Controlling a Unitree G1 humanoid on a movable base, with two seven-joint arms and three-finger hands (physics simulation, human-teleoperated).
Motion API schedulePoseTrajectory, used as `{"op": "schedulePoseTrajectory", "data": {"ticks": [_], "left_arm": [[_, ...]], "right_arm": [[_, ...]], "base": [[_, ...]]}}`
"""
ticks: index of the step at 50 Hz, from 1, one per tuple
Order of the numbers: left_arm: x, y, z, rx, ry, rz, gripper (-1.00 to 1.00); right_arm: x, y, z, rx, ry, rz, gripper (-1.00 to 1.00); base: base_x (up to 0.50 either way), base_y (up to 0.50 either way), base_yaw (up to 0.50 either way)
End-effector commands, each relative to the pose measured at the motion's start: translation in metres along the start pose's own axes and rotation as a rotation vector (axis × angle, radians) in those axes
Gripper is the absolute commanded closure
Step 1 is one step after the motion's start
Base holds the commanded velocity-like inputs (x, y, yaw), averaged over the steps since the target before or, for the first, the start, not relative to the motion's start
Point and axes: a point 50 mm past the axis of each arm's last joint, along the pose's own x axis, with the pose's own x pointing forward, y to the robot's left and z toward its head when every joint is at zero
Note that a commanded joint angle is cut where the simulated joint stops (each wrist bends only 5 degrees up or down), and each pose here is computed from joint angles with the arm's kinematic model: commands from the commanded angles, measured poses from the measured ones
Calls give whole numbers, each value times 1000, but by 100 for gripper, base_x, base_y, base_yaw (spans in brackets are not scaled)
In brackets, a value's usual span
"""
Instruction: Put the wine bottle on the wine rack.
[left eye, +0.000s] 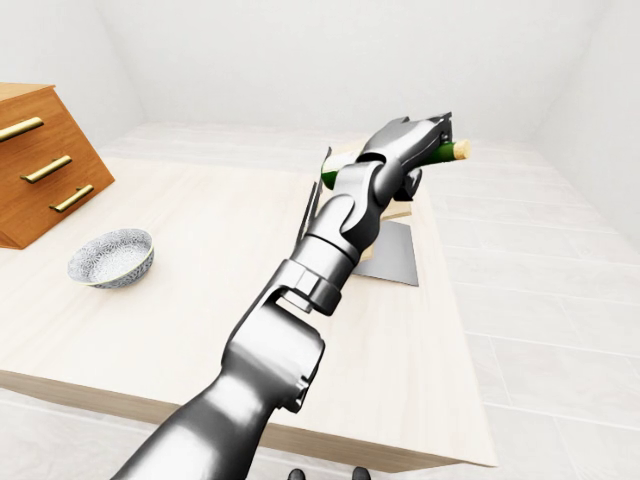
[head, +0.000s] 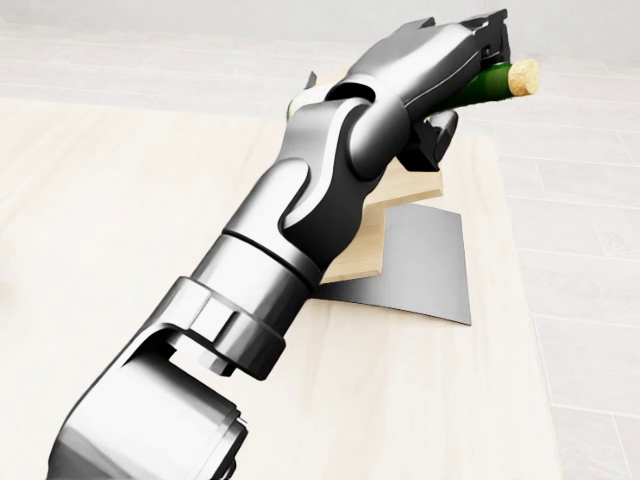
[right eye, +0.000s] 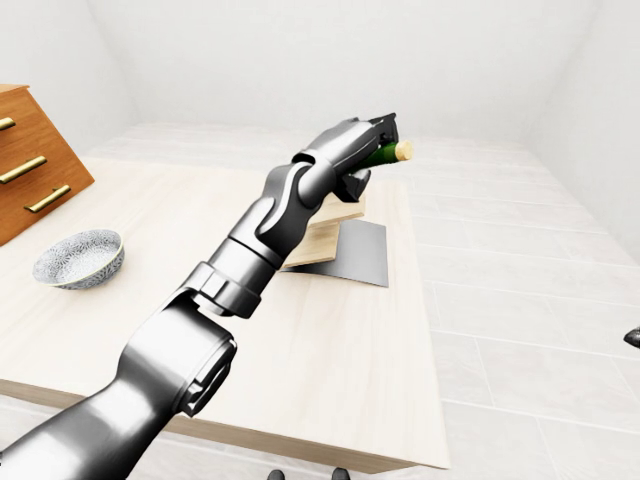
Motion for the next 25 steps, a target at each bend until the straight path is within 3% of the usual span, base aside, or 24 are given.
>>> {"op": "schedulePoseTrajectory", "data": {"ticks": [1, 25], "left_arm": [[-1, -8, -5, 3, 19, -21, 100], [-2, -22, -5, 16, 25, -50, 100]], "right_arm": [[0, 2, -3, 2, 0, 7, -100], [-1, 2, -5, -3, 9, 5, -100]], "base": [[0, 0, 0], [0, 0, 0]]}}
